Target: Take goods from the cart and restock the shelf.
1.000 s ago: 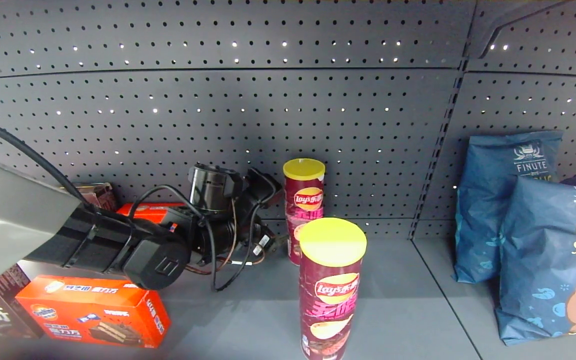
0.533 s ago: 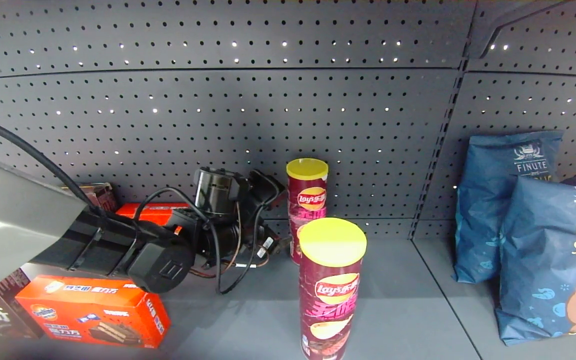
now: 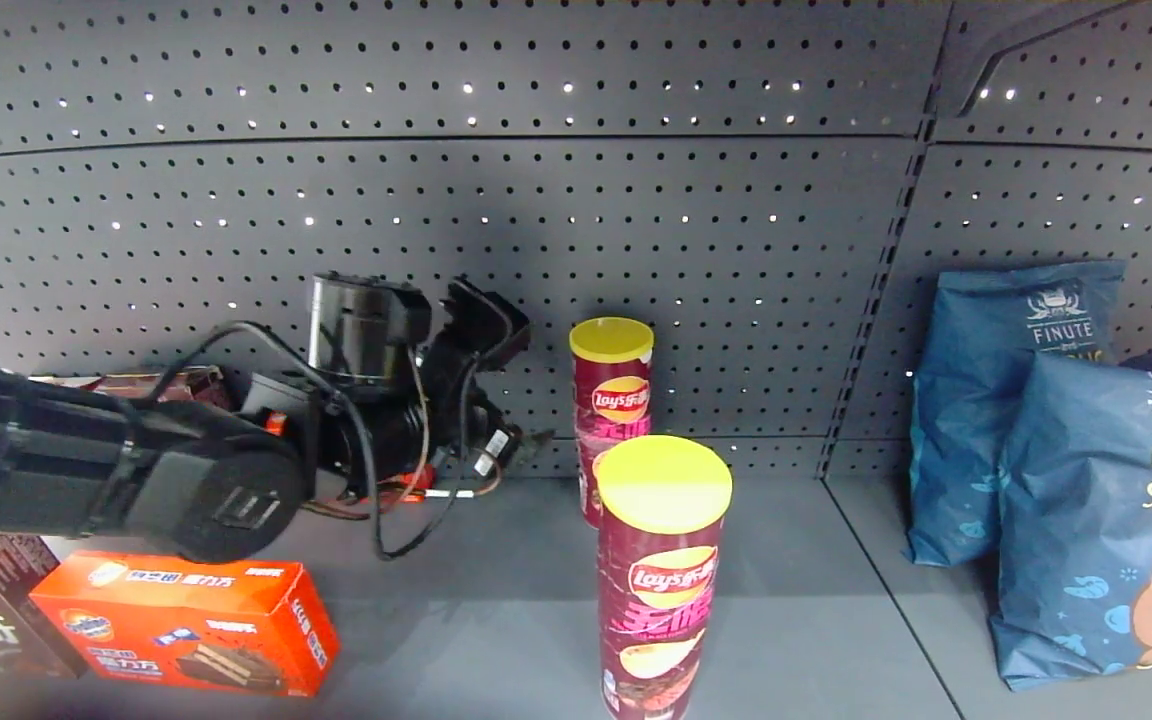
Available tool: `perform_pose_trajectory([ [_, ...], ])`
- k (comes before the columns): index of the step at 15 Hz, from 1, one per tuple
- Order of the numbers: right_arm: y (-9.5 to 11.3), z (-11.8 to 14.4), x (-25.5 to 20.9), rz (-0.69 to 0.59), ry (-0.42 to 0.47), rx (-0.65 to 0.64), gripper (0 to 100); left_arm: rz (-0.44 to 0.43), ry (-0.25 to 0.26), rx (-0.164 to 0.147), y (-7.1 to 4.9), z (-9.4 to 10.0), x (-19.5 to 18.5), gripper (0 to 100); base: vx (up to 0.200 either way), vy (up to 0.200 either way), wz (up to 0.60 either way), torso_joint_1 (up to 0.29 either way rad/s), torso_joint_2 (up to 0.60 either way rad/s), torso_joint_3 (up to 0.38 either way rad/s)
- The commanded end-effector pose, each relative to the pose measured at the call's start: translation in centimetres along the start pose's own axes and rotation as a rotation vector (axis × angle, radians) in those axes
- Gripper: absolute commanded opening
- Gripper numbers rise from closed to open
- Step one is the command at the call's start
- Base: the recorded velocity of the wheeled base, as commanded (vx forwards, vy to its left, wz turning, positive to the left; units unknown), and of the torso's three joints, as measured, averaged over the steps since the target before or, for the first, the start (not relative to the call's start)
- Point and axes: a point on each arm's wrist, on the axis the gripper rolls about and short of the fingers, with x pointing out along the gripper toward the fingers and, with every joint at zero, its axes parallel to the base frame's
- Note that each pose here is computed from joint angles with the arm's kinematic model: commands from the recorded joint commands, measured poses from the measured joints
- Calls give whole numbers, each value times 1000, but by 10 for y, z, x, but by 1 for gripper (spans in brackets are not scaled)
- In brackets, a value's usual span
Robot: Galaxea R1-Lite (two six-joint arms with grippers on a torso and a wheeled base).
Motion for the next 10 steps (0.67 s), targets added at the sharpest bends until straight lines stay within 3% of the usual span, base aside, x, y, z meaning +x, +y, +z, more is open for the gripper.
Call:
perform_pose_trajectory([
  [1,0,0,0,0,0,-1,100,96,-64,-11,35,21,-64,100,0,0,0,0,0,0],
  [3,0,0,0,0,2,-1,100,131,-114,-25,41,29,-111,100,0,0,0,0,0,0],
  [6,0,0,0,0,0,-1,100,255,-215,-52,50,39,-171,100,0,0,0,0,0,0],
  [7,0,0,0,0,0,0,100,275,-263,-73,50,39,-194,100,0,0,0,0,0,0],
  [8,0,0,0,0,0,-1,100,284,-291,-96,46,32,-213,100,0,0,0,0,0,0],
  [10,0,0,0,0,2,-1,100,285,-297,-96,26,-9,-252,100,0,0,0,0,0,0],
])
